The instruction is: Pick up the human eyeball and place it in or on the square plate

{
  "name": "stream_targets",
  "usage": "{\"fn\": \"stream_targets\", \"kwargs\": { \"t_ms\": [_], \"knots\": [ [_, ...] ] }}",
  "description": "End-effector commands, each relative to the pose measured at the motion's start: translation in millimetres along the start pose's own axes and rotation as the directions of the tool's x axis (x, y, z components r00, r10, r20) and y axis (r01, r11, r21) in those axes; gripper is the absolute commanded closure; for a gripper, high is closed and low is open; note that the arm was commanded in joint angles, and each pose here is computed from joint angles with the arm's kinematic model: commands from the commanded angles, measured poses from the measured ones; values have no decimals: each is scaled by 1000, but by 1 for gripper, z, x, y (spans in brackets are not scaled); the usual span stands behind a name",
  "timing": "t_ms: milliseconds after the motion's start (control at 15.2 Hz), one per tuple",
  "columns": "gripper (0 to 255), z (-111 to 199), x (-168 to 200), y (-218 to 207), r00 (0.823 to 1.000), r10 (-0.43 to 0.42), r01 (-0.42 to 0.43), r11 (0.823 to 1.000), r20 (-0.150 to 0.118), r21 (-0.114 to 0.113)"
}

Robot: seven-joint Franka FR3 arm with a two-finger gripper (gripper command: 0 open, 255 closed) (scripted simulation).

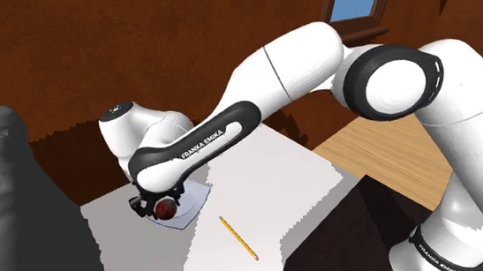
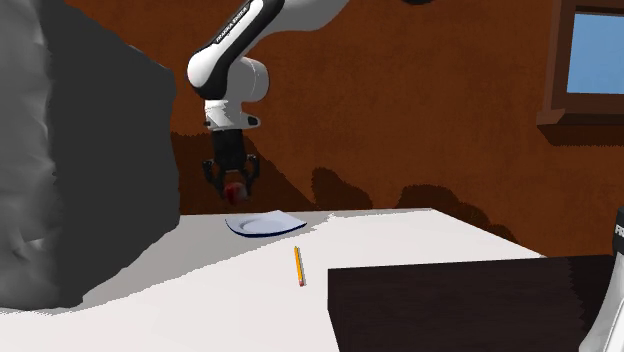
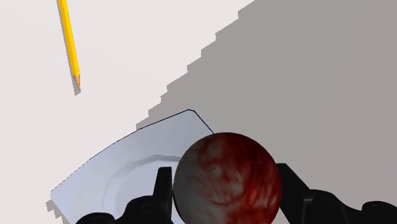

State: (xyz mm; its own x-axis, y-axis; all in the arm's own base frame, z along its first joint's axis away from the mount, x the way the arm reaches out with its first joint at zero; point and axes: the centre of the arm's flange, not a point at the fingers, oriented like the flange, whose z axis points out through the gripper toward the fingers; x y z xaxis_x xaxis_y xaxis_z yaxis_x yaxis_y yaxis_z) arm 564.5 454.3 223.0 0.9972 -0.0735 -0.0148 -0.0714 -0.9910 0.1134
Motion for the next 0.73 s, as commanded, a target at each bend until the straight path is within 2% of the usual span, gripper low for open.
{"fn": "stream_targets", "kwargs": {
  "t_ms": [0, 462, 660],
  "knots": [
    [255, 0, 24, 12, 1000, -1, 1, 1000, 0, 0],
    [255, 2, 104, 58, 1000, -1, 1, 1000, 0, 0],
    [255, 17, 104, 56, 1000, -1, 1, 1000, 0, 0]
  ]
}}
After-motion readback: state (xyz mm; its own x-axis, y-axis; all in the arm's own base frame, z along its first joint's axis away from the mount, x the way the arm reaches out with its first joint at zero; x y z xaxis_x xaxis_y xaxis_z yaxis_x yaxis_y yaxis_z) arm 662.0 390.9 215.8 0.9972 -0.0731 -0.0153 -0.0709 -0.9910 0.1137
